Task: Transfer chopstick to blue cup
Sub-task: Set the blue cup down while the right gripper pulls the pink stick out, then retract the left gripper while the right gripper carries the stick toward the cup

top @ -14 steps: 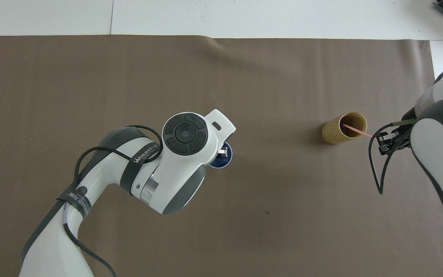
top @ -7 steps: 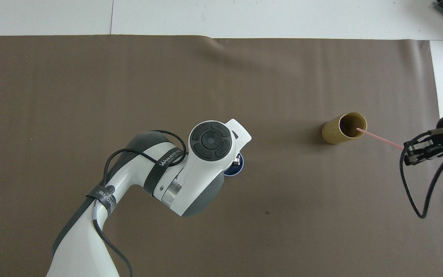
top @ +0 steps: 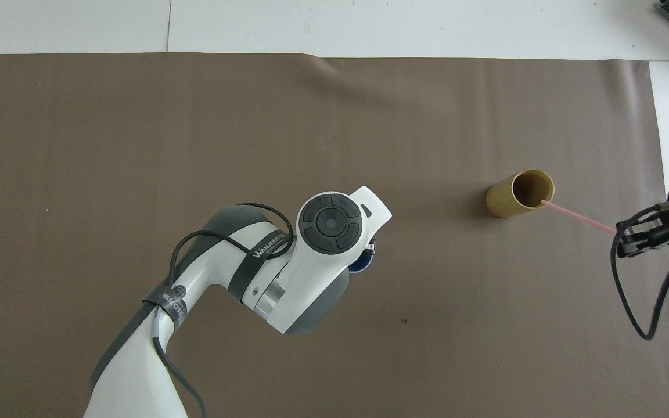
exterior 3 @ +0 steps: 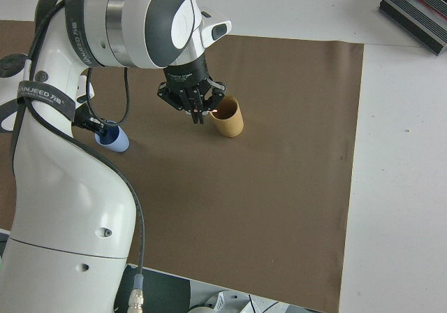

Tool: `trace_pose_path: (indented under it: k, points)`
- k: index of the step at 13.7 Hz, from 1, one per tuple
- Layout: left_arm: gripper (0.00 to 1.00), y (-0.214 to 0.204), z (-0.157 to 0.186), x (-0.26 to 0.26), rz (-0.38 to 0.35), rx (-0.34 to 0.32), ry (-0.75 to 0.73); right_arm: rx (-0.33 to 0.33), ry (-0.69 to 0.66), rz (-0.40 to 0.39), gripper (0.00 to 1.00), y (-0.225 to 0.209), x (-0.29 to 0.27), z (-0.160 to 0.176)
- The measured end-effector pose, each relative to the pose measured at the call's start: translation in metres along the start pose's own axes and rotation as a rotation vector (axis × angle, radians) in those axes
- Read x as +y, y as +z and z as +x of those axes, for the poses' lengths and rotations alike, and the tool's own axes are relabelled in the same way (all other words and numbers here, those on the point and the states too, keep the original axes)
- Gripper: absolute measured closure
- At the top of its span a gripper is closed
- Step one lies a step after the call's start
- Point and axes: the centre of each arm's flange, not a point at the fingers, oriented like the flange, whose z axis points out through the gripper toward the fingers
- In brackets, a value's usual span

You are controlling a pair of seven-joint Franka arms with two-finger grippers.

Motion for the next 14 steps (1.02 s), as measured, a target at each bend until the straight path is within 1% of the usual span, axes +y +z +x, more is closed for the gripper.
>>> trace_pose_path:
  k: [2,3,6,8,10,12,14]
  points:
    - [0.44,-0.002,0.003,-0.002,-0.004,0.008,-0.002,-0.001,0.000,0.000,0.92,0.000,0.000,0.000]
    - [0.32,-0.005,0.004,-0.004,-0.006,0.013,-0.004,-0.001,-0.001,0.001,0.92,0.000,0.000,0.000]
    - [0.00,-0.028,0.014,-0.015,-0.023,0.047,-0.027,-0.001,-0.005,0.000,0.92,0.001,-0.003,0.000]
    - [0.00,-0.053,0.024,-0.035,-0.038,0.078,-0.040,-0.006,-0.011,0.000,0.92,0.001,-0.006,0.000]
    - [0.00,-0.076,0.037,-0.068,-0.041,0.097,-0.020,-0.020,-0.027,0.003,0.92,-0.001,-0.015,-0.002]
    - [0.00,-0.110,0.049,-0.119,-0.035,0.109,0.004,-0.007,-0.056,-0.006,0.92,-0.008,-0.041,-0.004]
    - [0.00,-0.152,0.049,-0.172,-0.021,0.099,0.026,0.006,-0.045,-0.022,0.92,-0.014,-0.081,-0.007]
